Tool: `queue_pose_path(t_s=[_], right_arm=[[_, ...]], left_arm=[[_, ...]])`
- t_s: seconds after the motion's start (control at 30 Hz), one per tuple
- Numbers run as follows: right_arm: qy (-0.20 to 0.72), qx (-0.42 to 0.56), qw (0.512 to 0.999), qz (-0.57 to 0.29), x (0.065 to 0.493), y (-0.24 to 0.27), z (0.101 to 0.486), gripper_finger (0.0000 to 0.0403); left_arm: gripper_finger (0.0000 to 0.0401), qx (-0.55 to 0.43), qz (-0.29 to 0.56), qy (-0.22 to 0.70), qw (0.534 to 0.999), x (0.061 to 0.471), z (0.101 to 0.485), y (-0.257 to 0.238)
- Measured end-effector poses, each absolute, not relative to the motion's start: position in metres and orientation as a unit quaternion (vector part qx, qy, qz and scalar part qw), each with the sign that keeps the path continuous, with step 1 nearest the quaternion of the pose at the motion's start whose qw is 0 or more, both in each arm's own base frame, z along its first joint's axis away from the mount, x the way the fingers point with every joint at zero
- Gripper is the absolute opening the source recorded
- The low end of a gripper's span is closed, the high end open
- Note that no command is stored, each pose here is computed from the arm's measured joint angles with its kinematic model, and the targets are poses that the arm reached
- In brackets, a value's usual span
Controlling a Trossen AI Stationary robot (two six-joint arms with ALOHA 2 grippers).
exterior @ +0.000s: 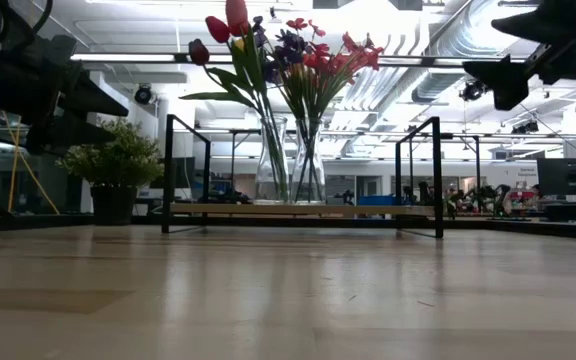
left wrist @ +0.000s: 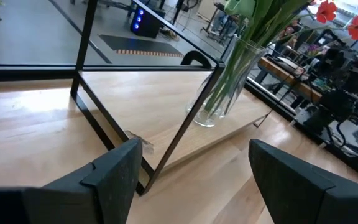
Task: Pick and place flowers into a vace then onto a shelf
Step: Return to Home Position
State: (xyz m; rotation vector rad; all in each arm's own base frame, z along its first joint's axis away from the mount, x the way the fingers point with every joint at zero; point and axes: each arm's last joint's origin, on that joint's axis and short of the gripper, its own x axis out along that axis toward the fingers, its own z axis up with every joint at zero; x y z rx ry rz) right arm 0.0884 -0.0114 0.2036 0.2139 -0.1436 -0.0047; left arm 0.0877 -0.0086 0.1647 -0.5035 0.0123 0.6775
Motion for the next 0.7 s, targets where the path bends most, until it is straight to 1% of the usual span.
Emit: queue_pose_path(t_s=[0.2,0.47,0.6,0.7], right_arm=[[-0.094,0.122,0.988,0.014,0.093,-0.018,0.185,0.0338],[-0.115,0.103,0.988,0.013,0.091,-0.023,0.191,0.0338],[-0.113,0.107,0.988,0.018,0.090,-0.024,0.190,0.0338],[-0.111,0.107,0.988,0.025,0.090,-0.025,0.190,0.0339]], left_arm=[[0.0326,-0.239,0.335,0.005,0.912,0.087,0.165,-0.008],[0.0326,-0.238,0.335,0.010,0.911,0.093,0.161,-0.011],[0.0326,-0.201,0.311,0.011,0.929,0.097,0.163,-0.013],[0.0326,-0.190,0.280,0.025,0.941,0.097,0.164,-0.014]])
